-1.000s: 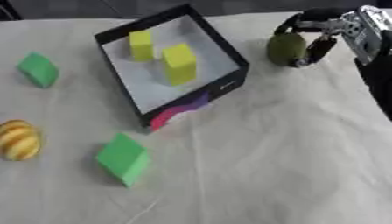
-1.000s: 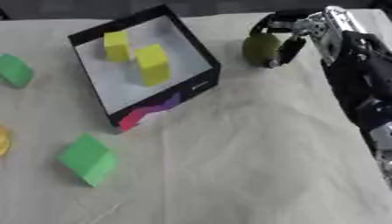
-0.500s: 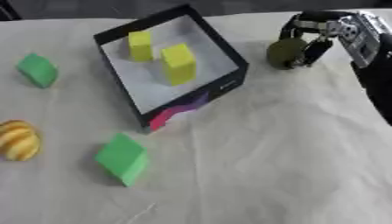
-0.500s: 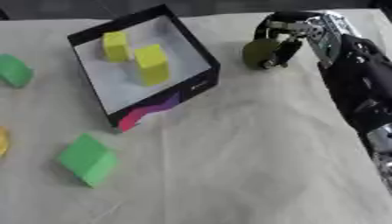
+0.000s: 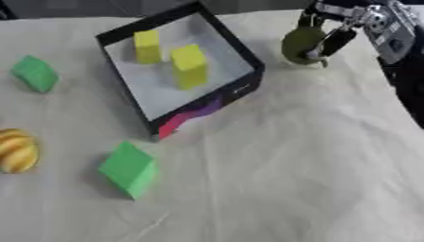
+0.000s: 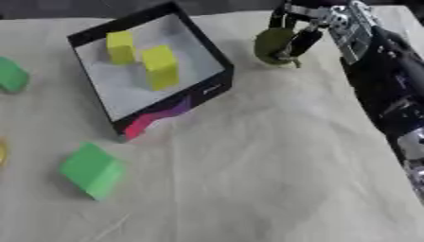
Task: Pick up objects on the table and place them in the box.
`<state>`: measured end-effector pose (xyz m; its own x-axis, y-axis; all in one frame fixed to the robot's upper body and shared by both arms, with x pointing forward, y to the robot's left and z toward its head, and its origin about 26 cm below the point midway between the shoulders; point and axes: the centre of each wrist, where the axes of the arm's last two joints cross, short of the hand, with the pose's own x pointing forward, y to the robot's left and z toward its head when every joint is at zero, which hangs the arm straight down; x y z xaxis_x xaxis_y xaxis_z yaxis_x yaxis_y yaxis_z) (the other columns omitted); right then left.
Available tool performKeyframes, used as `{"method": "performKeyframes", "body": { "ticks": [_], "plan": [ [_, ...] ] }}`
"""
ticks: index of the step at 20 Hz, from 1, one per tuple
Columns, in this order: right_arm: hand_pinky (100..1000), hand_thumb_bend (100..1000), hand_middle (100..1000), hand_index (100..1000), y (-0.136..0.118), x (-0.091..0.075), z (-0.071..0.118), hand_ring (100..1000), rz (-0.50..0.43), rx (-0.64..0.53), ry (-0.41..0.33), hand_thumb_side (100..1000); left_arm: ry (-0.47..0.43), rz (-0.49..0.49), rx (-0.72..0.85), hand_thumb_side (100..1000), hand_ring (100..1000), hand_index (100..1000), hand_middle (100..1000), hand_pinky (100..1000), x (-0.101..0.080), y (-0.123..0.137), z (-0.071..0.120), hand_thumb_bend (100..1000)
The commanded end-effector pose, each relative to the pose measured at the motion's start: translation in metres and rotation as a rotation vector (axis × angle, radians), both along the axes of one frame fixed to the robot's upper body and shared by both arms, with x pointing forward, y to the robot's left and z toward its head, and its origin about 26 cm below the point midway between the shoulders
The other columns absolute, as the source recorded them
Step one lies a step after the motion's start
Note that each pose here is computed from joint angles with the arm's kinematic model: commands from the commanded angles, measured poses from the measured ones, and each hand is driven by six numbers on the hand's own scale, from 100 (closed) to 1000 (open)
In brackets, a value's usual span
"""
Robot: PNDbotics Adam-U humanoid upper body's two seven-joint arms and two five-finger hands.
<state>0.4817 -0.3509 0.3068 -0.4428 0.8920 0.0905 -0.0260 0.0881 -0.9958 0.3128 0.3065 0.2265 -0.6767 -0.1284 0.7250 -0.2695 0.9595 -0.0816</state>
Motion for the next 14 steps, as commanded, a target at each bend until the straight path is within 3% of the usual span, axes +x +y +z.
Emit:
{"method": "performKeyframes", "body": {
  "ticks": [1, 9, 14],
  "plan": [
    [661, 409, 463, 586, 0.005, -0.008, 0.035, 428, 0.008, 0.028, -0.095, 100, -0.027, 0.002, 0.032, 593, 614, 691, 647, 704, -0.004, 0.003, 0.010, 265],
    [648, 391, 446, 574, 0.043, -0.012, 0.068, 404, 0.079, 0.136, -0.204, 100, -0.027, 0.001, 0.037, 591, 612, 692, 649, 704, -0.005, 0.003, 0.010, 266],
    [643, 361, 436, 567, 0.082, -0.008, 0.075, 393, 0.151, 0.189, -0.208, 100, -0.047, 0.002, 0.028, 581, 620, 697, 664, 706, -0.005, 0.002, 0.014, 280]
  ]
}}
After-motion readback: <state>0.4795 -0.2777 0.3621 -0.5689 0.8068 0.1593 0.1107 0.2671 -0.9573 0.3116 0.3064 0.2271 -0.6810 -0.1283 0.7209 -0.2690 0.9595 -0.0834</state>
